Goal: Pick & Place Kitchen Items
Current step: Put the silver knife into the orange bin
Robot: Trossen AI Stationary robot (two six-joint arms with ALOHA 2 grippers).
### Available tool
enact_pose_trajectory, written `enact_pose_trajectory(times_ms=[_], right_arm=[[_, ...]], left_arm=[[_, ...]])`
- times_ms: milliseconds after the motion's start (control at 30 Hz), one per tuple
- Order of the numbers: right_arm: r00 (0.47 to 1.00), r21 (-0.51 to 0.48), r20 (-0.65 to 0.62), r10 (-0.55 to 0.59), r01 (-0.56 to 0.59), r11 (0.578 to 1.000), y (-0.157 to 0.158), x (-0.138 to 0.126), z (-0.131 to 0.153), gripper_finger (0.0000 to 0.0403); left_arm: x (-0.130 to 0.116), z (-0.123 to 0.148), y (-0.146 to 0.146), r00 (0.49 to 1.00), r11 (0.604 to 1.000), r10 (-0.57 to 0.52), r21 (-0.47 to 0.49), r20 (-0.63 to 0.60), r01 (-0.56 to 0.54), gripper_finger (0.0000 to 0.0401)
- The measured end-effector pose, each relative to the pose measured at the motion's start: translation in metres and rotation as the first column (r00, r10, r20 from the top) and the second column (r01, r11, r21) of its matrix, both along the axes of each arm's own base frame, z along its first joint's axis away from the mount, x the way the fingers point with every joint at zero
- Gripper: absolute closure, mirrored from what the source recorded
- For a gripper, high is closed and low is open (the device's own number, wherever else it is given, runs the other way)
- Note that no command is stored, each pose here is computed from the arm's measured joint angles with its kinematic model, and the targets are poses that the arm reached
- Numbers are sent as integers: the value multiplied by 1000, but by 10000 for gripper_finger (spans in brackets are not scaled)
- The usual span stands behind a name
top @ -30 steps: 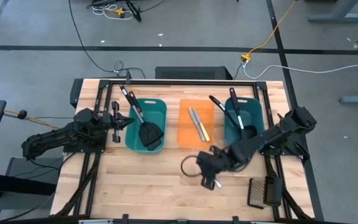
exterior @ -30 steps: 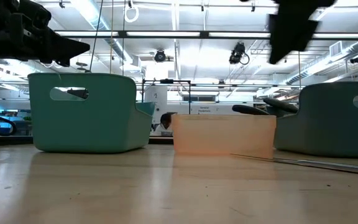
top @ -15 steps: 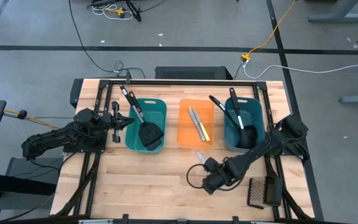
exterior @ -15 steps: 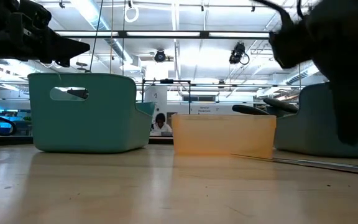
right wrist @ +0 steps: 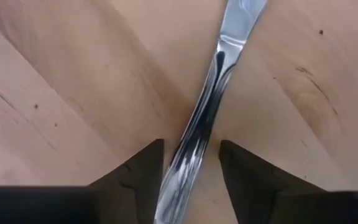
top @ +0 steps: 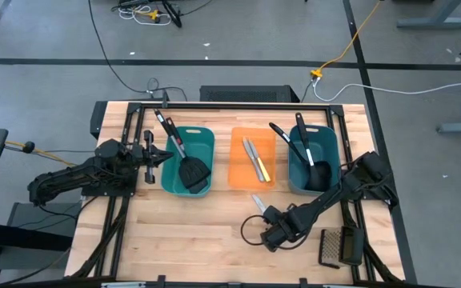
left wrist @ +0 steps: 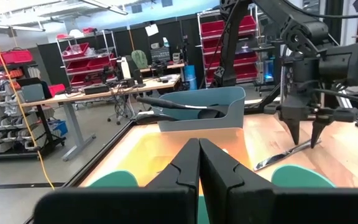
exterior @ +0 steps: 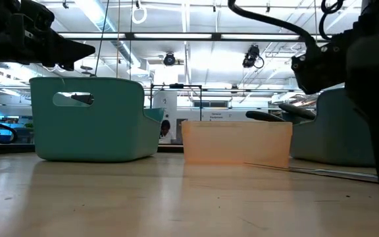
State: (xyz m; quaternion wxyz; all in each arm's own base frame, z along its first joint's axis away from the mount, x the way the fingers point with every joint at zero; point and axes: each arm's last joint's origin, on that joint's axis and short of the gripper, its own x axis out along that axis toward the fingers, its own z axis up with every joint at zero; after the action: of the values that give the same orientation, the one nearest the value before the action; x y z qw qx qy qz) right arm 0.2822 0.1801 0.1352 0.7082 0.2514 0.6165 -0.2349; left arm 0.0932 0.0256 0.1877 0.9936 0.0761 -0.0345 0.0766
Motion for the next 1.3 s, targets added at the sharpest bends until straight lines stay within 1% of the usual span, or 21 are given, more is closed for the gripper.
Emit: enact_pose_trajectory(times_ms=[133, 267, 367, 433, 600, 733, 900, 967, 1067, 1200, 1300], right_arm=[[996, -31, -44, 78, -79, 996, 0, 1, -12, 246], [981, -52, -53, 185, -188, 981, 0, 2, -15, 259], [960, -83, -40, 276, -278, 957, 3, 1, -15, 273], [945, -86, -37, 326, -328, 941, 5, 0, -16, 283], [913, -129, -21, 408, -407, 904, 11, -2, -16, 308], [875, -158, -24, 483, -481, 863, 15, -3, -17, 322], [827, -210, -32, 562, -555, 805, 18, -5, -17, 327], [816, -237, -29, 577, -566, 790, 18, -4, -17, 326], [794, -261, -27, 607, -591, 763, 18, -2, -18, 324], [782, -280, -21, 623, -603, 747, 18, -1, -18, 324], [777, -285, -19, 629, -607, 741, 18, 0, -19, 324]], left_arm=[[0, 0, 0, 1000, 1000, -5, -18, 2, 5, 391], [0, 0, 0, 1000, 1000, -6, -24, 2, 6, 391], [0, 0, 0, 1000, 1000, -6, -24, 2, 6, 391], [0, 0, 0, 1000, 1000, -9, -24, 2, 10, 391], [0, 3, -1, 999, 999, -17, -36, 38, 19, 391], [0, 6, -2, 997, 997, -34, -68, 73, 39, 391], [1, 6, -6, 993, 991, -87, -95, 78, 94, 391], [1, 6, -9, 989, 987, -127, -93, 78, 134, 391], [2, 6, -12, 985, 982, -159, -92, 73, 165, 396], [6, 6, -17, 978, 974, -200, -96, 64, 205, 396], [10, 5, -23, 967, 961, -247, -117, 58, 252, 397]])
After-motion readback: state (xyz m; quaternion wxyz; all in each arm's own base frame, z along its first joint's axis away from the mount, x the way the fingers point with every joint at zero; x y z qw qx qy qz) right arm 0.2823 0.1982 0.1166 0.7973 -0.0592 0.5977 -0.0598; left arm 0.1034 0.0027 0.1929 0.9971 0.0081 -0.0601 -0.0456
